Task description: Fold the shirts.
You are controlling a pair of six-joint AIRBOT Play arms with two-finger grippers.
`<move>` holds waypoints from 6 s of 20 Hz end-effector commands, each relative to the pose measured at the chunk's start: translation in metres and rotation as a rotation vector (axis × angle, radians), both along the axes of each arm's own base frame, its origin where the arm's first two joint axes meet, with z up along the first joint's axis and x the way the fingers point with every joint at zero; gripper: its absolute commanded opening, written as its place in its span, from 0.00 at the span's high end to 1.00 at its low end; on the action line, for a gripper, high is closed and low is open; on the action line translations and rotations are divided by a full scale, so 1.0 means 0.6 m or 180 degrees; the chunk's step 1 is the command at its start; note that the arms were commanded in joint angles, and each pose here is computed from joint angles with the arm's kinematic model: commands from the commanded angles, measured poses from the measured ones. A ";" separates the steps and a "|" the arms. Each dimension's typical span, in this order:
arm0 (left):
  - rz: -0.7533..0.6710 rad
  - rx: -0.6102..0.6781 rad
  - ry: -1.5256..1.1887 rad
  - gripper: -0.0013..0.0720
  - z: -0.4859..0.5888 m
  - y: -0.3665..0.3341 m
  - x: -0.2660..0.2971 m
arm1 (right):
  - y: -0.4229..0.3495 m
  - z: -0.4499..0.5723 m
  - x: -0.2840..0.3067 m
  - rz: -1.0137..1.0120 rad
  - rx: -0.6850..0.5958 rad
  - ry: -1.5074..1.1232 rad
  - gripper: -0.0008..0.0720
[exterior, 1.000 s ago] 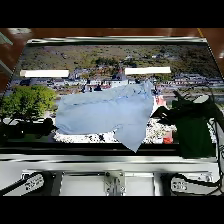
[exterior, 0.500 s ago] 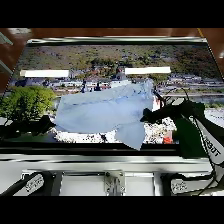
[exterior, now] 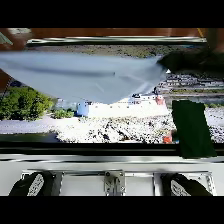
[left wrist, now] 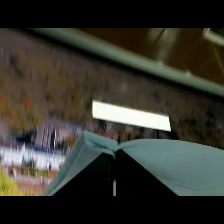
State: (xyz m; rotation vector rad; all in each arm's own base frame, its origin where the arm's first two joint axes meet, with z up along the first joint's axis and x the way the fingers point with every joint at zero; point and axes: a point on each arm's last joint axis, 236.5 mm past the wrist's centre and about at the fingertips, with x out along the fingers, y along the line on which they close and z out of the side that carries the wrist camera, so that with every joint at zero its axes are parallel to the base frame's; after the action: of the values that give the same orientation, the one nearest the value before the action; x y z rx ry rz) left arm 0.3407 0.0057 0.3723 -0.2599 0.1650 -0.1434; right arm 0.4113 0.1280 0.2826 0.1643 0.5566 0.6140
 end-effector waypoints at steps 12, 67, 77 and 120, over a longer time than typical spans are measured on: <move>0.0724 0.1169 -0.0880 0.94 0.228 -0.063 -0.383 | -0.091 0.371 -0.351 -0.1035 -0.0080 -0.1732 0.90; -0.0001 -0.2616 0.4216 0.52 -0.848 -0.010 -0.143 | -0.215 -0.565 -0.131 -0.1000 -0.0010 0.3649 0.16; -0.0178 -0.2433 0.4102 0.93 -0.833 -0.012 -0.141 | -0.136 -0.645 -0.170 -0.0969 0.0250 0.3840 0.08; 0.0269 0.1112 -0.0128 0.93 0.108 -0.083 -0.273 | -0.163 0.192 -0.299 -0.1269 -0.0984 -0.0825 0.90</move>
State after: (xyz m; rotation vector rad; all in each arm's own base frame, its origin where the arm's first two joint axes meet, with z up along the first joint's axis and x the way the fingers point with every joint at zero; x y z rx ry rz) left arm 0.1626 -0.0553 0.4864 0.1191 -0.0405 -0.0292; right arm 0.2165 0.0328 0.4579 -0.1206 0.0866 0.1384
